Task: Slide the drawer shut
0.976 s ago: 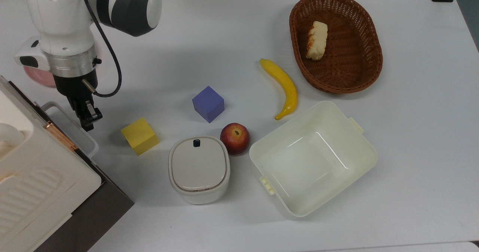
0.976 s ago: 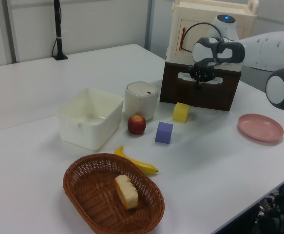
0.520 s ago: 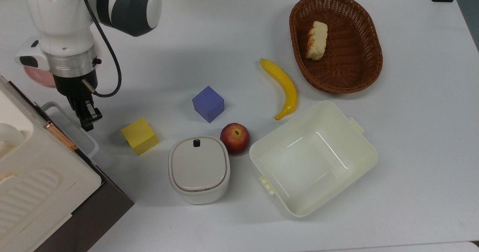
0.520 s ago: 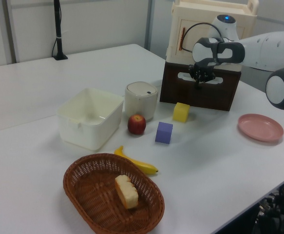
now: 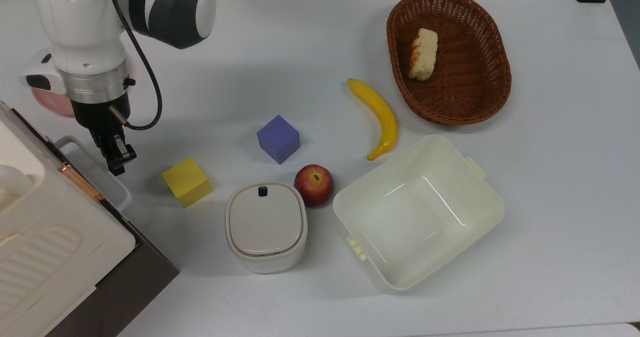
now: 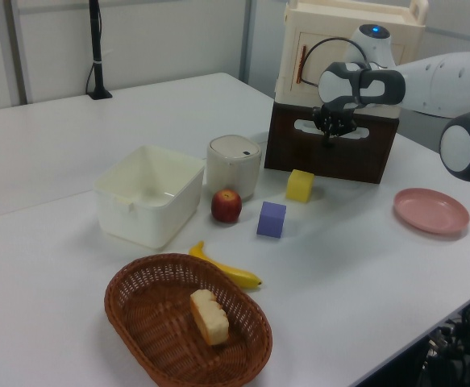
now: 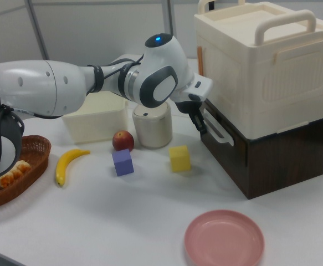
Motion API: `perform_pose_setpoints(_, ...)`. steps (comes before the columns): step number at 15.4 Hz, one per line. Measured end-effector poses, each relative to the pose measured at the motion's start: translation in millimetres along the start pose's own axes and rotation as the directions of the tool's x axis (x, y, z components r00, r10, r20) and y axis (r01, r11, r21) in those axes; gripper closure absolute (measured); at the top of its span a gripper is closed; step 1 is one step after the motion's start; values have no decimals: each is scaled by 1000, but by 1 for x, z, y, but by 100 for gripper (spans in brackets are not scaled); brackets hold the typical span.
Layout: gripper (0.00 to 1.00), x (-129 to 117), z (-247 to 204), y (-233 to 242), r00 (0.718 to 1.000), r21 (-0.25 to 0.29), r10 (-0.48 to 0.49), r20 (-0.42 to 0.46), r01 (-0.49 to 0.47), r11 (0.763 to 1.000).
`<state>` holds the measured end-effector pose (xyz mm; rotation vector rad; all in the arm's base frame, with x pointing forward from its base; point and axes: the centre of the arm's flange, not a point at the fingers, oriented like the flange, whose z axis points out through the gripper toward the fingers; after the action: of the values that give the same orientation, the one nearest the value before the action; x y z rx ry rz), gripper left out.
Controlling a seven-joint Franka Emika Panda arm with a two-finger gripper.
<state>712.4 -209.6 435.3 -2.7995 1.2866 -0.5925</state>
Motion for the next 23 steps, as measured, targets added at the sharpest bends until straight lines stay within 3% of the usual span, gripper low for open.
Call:
perform_pose_setpoints(12,99,1,0,1,1000,2,-7,-5,7,1000)
perform_pose_setpoints(17,99,-22,7,-23,984,13,-173,34,173,985)
perform_pose_setpoints(23,99,-78,-20,-86,925,59,-362,120,357,932)
